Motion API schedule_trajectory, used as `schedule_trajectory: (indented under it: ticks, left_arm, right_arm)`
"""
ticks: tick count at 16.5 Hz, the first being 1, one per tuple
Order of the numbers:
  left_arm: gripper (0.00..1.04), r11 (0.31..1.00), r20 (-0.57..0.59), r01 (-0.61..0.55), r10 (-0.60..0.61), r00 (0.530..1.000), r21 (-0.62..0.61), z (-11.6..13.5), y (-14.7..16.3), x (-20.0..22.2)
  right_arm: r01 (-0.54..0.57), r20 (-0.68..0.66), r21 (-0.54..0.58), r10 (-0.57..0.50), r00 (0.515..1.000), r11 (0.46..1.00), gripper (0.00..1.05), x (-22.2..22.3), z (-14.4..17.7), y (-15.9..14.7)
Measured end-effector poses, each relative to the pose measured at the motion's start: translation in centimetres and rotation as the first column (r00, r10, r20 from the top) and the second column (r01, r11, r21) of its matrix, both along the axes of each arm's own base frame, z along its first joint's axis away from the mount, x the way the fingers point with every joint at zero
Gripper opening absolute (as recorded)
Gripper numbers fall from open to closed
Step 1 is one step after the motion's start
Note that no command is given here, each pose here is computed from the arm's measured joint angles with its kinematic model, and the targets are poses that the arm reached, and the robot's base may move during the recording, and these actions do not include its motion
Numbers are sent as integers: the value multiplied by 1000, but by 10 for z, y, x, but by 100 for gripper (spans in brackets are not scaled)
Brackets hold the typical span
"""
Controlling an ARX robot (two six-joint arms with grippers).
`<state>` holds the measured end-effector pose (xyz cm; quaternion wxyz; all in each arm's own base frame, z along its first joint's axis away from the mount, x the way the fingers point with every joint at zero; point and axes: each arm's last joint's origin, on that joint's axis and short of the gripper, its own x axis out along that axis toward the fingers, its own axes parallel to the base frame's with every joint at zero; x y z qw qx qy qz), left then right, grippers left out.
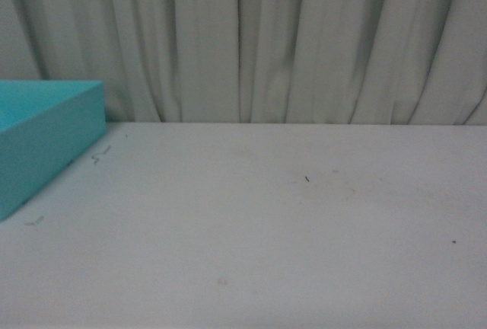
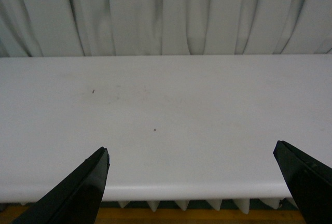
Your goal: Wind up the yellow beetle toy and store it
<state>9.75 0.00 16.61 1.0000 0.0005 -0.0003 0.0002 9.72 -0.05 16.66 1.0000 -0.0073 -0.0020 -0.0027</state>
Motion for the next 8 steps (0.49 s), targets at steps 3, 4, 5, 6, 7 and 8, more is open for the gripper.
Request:
schedule_trajectory:
  ticks: [3,4,5,6,7,8]
  left_arm:
    - [98,1000,0,0,0,1000,-1,0,0,0]
    - [98,1000,0,0,0,1000,-1,0,0,0]
    - [98,1000,-1,1,-1,1000,0,0,0,0]
    - [98,1000,0,2,-2,1000,0,0,0,0]
    - [98,1000,0,1,-1,1000,0,0,0,0]
    - [98,1000,0,-1,1,1000,-1,0,0,0]
  right_arm:
    - [0,1,0,0,1000,1000,98,0,0,0]
    - [1,0,0,-1,1000,1000,98,0,0,0]
    - [0,1,0,0,1000,1000,98,0,0,0]
    - [1,1,1,-1,1000,1000,98,0,0,0]
    - [1,1,1,-1,1000,1000,98,0,0,0]
    - [0,0,1,0,1000,1000,98,0,0,0]
